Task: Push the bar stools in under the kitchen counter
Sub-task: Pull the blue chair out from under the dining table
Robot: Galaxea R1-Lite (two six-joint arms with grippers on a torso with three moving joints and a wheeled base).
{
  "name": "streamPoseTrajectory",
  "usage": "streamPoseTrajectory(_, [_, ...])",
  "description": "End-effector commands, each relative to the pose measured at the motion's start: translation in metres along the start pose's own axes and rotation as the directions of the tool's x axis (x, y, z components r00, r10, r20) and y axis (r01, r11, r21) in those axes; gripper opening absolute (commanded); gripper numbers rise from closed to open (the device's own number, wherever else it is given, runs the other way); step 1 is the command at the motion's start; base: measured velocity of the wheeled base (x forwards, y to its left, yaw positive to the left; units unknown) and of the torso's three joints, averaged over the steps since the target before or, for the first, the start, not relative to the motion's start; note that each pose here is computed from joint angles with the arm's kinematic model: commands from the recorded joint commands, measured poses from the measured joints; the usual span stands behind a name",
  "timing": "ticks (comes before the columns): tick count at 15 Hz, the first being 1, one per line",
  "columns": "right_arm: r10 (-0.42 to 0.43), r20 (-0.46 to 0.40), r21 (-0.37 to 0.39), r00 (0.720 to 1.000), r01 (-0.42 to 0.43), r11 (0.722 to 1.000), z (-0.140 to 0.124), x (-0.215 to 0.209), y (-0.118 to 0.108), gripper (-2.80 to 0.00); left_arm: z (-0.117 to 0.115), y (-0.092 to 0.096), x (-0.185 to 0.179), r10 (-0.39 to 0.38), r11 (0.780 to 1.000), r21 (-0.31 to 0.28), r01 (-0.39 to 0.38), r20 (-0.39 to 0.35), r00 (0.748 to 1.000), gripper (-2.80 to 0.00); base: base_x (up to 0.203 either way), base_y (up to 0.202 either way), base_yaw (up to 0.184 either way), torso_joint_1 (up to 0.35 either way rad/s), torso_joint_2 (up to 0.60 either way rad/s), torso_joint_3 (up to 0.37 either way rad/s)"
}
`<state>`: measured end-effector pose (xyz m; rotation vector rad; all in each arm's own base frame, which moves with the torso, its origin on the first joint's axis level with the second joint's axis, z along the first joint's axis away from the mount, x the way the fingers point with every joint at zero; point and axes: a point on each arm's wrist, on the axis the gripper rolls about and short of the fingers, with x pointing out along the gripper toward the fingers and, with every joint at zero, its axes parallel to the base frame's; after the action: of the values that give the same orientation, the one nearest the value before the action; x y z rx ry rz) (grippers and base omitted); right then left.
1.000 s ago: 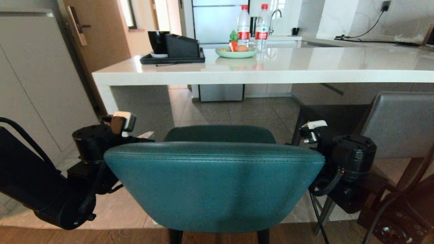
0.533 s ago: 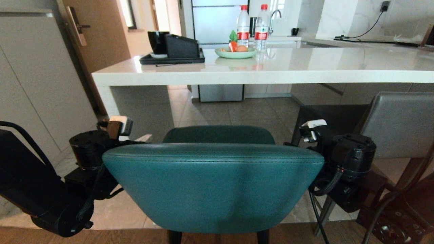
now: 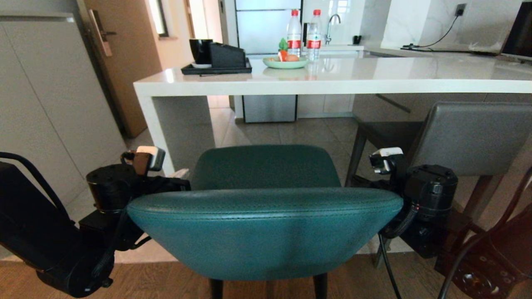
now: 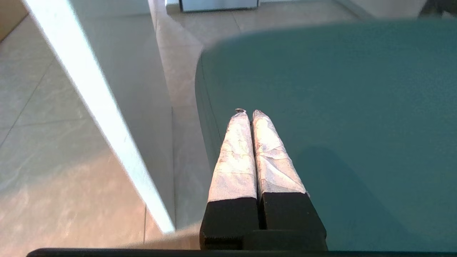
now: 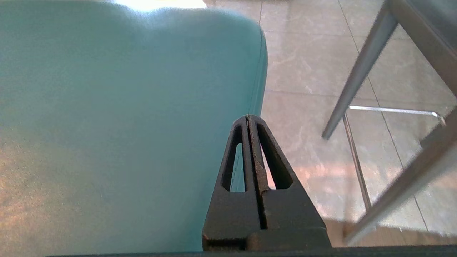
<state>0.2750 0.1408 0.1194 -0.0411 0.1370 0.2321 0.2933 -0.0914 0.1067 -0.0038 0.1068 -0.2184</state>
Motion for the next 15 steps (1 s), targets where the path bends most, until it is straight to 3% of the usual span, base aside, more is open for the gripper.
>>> streamPoseTrajectory(1, [-0.002,-0.005,-0.003,1.000,0.002,1.000,-0.002,0.002,0.000,-2.80,-0.001,0.000,0.004,0.002,1.000,0.001,-0.002,0.003,1.000,-2.80,-0.180,0.000,-0.002,0.000,0.00,0.000])
streamPoseTrajectory(6, [-0.026,-0.004,0.000,1.000,0.026,1.000,-0.004,0.019,-0.002,-2.80,0.000,-0.003,0.012,0.000,1.000,0.003,0.000,0.015,1.000,-2.80,-0.025,0.000,-0.001,-0.001,0.00,0.001])
streamPoseTrajectory(15, [0.007,-0.019,-0.016,1.000,-0.007,1.000,0.016,-0.022,0.005,-2.80,0.001,-0.004,0.036,0.003,1.000,0.001,-0.003,0.049,0.999,-2.80,0.000,0.000,0.000,0.000,0.00,0.000])
